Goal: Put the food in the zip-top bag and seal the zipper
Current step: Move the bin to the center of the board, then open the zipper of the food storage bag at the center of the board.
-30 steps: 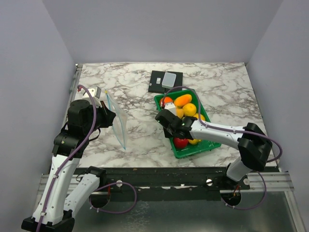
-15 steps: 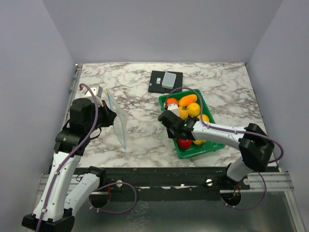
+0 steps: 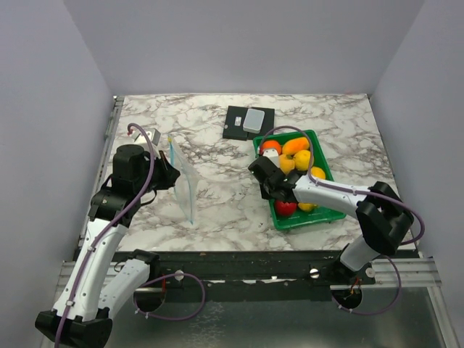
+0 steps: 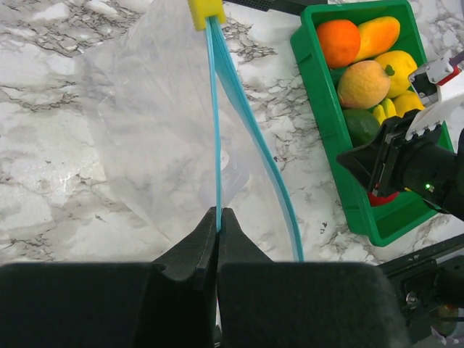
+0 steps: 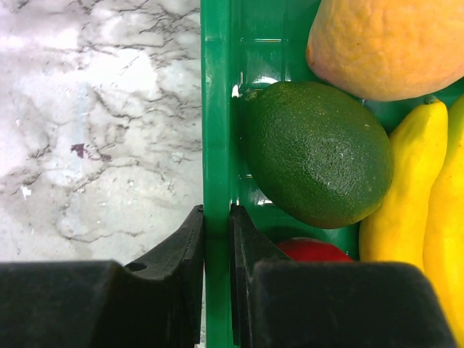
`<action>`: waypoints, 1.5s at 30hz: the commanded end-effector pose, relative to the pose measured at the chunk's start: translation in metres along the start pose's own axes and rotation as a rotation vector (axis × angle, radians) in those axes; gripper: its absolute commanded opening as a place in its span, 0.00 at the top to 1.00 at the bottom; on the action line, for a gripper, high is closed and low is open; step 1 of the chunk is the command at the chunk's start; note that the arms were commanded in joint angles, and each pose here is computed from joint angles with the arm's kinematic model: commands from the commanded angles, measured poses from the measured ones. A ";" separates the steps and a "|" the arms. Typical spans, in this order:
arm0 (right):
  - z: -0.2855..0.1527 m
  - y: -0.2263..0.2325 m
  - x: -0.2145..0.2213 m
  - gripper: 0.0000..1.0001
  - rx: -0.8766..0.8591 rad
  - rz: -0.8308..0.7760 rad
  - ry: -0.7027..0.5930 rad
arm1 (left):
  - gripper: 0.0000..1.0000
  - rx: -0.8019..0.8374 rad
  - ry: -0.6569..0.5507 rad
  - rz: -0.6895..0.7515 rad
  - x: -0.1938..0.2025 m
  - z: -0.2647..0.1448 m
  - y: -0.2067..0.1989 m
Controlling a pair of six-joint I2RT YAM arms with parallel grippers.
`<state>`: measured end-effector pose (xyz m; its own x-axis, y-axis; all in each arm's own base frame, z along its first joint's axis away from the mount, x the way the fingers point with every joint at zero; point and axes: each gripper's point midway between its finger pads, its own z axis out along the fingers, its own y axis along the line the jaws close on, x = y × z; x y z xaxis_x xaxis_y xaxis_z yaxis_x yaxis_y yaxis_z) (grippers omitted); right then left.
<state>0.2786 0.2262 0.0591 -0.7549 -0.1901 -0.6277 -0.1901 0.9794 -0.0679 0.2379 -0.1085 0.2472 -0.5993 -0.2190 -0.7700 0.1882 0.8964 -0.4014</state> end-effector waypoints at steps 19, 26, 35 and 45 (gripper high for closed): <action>-0.069 0.035 -0.069 0.50 -0.317 0.073 -0.172 | 1.00 0.035 0.041 -0.060 0.009 0.034 -0.003; -0.119 0.068 -0.105 0.47 -0.442 0.052 -0.270 | 1.00 0.015 0.052 -0.059 0.010 0.042 -0.005; -0.166 0.105 -0.134 0.45 -0.528 0.018 -0.360 | 1.00 -0.019 0.055 -0.031 0.017 0.051 -0.021; -0.173 0.139 -0.127 0.44 -0.572 -0.018 -0.344 | 1.00 -0.028 0.052 -0.028 0.019 0.057 -0.028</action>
<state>0.2414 0.3621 0.2694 -0.5201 -0.0524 -0.8525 -0.5680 0.7666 0.2995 0.2564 -0.1597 0.2050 -0.6798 -0.1925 -0.7077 0.1719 0.8962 -0.4090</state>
